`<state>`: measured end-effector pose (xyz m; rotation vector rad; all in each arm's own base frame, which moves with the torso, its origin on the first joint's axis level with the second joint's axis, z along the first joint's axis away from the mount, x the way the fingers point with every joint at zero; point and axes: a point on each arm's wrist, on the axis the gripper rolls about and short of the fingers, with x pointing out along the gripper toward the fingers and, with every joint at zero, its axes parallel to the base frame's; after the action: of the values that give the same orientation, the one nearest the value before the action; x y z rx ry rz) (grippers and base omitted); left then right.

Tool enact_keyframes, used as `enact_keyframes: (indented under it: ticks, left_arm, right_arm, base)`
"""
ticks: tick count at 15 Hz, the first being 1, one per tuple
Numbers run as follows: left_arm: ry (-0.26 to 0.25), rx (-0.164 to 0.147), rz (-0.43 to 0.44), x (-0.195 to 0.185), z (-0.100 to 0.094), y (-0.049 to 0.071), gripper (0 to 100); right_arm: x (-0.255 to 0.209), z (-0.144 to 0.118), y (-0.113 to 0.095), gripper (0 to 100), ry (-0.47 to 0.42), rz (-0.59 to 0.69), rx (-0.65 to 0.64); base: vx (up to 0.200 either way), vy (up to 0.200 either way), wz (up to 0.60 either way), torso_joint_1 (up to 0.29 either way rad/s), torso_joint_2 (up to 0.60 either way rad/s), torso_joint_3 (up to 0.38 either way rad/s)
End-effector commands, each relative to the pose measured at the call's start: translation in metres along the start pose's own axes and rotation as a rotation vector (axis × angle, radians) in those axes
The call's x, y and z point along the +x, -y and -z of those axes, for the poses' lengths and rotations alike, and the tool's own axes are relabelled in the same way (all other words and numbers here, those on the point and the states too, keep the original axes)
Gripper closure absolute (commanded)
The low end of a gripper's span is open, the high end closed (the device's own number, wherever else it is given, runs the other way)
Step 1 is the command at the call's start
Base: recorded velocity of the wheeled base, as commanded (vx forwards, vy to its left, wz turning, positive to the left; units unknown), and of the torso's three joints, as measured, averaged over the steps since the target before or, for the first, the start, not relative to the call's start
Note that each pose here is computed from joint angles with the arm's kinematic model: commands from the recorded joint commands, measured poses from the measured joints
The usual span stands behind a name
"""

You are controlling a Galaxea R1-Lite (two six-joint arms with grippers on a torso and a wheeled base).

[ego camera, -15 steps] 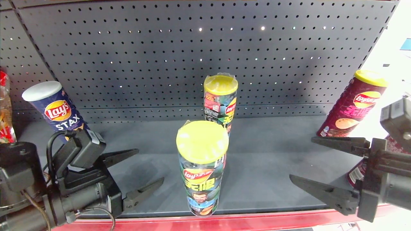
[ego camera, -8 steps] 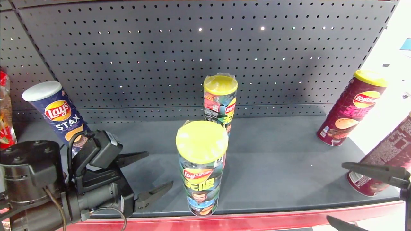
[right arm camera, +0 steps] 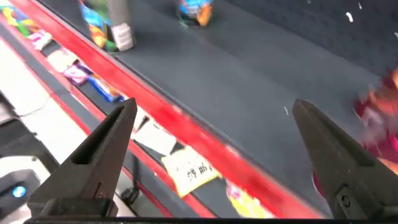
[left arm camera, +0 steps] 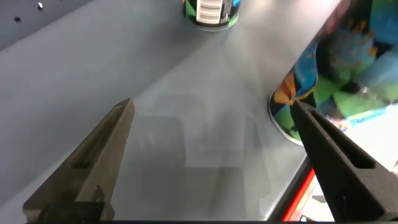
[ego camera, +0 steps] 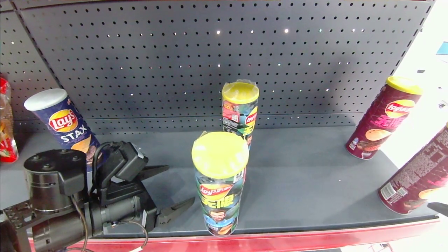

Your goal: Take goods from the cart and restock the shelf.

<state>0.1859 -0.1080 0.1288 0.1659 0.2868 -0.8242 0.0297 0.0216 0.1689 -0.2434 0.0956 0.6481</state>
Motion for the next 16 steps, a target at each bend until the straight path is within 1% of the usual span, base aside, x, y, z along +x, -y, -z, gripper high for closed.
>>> enact_keyframes:
  ticks: [1, 2, 3, 4, 6, 11, 16]
  left_arm:
    - [-0.006, 0.003, 0.001, -0.002, 0.002, 0.001, 0]
    - [-0.013, 0.022, 0.002, -0.005, 0.005, 0.002, 0]
    - [-0.039, 0.042, 0.008, -0.01, 0.013, 0.005, 0]
    - [-0.05, 0.049, 0.011, -0.012, 0.017, 0.006, 0]
    - [-0.048, 0.065, 0.024, -0.013, 0.017, 0.008, 0]
    - [-0.058, 0.076, 0.067, -0.008, 0.018, 0.015, 0]
    - [-0.072, 0.073, 0.074, -0.004, 0.02, 0.015, 0]
  right_arm:
    - [-0.016, 0.004, 0.0, 0, 0.04, 0.067, 0.015]
    - [-0.02, 0.006, 0.0, 0, 0.04, 0.085, 0.022]
    - [-0.023, 0.007, 0.0, 0, 0.042, 0.109, 0.031]
    - [-0.023, 0.007, 0.0, 0, 0.043, 0.12, 0.032]
    - [-0.023, 0.007, 0.0, 0, 0.044, 0.123, 0.032]
    - [-0.023, 0.006, 0.0, 0, 0.043, 0.128, 0.033]
    - [-0.023, 0.006, 0.0, 0, 0.04, 0.136, 0.034]
  base:
    - [0.0, 0.0, 0.0, 0.0, 0.0, 0.0]
    - [0.0, 0.0, 0.0, 0.0, 0.0, 0.0]
    - [0.0, 0.0, 0.0, 0.0, 0.0, 0.0]
    - [0.0, 0.0, 0.0, 0.0, 0.0, 0.0]
    - [0.0, 0.0, 0.0, 0.0, 0.0, 0.0]
    - [0.0, 0.0, 0.0, 0.0, 0.0, 0.0]
    - [0.0, 0.0, 0.0, 0.0, 0.0, 0.0]
